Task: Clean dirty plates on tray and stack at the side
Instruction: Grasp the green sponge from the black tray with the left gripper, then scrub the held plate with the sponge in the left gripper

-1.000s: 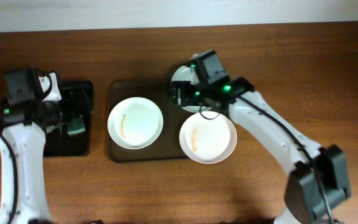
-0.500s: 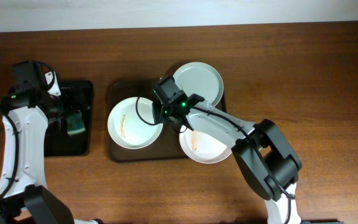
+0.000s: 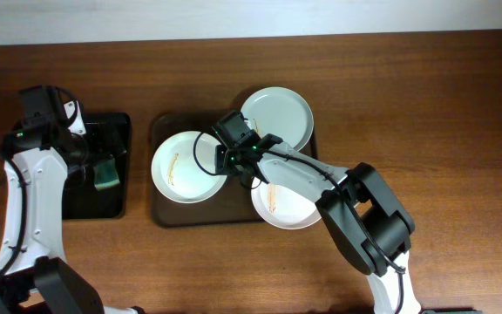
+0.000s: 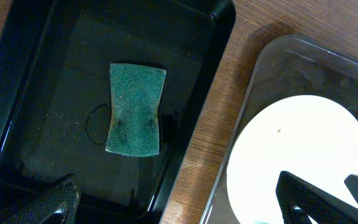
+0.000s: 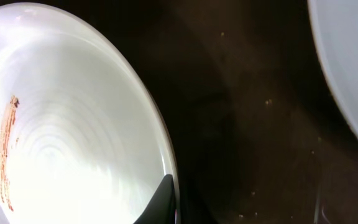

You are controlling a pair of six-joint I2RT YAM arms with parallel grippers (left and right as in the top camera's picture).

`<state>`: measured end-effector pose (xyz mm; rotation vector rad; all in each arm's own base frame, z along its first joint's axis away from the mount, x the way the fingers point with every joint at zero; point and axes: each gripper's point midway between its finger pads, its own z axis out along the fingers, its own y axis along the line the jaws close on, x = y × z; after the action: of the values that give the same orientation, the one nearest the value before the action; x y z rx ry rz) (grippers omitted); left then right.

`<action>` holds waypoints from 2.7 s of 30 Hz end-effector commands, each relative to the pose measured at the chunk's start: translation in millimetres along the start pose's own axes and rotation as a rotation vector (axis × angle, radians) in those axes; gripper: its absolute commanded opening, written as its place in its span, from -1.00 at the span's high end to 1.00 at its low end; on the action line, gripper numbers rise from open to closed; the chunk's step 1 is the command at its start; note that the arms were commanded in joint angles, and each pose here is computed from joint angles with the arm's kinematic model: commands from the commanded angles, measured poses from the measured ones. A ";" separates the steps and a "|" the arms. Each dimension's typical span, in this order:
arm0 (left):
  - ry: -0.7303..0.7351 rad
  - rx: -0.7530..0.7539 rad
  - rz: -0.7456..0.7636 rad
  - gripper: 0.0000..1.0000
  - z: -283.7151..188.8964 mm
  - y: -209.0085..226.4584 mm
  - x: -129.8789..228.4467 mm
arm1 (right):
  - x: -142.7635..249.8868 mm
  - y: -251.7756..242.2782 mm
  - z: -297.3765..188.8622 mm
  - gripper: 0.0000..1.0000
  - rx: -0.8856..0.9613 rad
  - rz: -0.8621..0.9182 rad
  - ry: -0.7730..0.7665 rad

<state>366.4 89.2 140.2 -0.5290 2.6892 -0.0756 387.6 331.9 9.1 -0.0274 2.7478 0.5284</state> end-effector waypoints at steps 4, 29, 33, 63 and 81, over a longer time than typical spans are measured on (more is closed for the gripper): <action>0.047 -0.025 -0.005 -0.84 38.3 8.6 -2.7 | 3.3 -1.2 4.7 0.92 0.010 0.014 0.018; 0.165 -0.195 0.002 0.98 135.4 46.3 15.0 | 2.3 -1.0 4.8 0.92 0.011 0.006 0.012; 0.107 -0.093 -0.002 0.99 111.1 24.1 -15.0 | 1.4 -0.6 4.8 0.92 0.008 0.007 0.008; 0.068 0.175 0.541 0.99 54.2 -125.5 31.4 | 0.7 -2.2 0.4 0.92 -0.109 0.063 0.104; 0.084 -0.016 0.472 0.99 117.8 -107.3 63.3 | 0.5 -2.9 0.6 0.91 -0.105 0.060 0.101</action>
<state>374.2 -54.4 20.6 0.2575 2.8939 -0.1309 384.5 329.4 9.5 -0.0072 2.8206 0.7012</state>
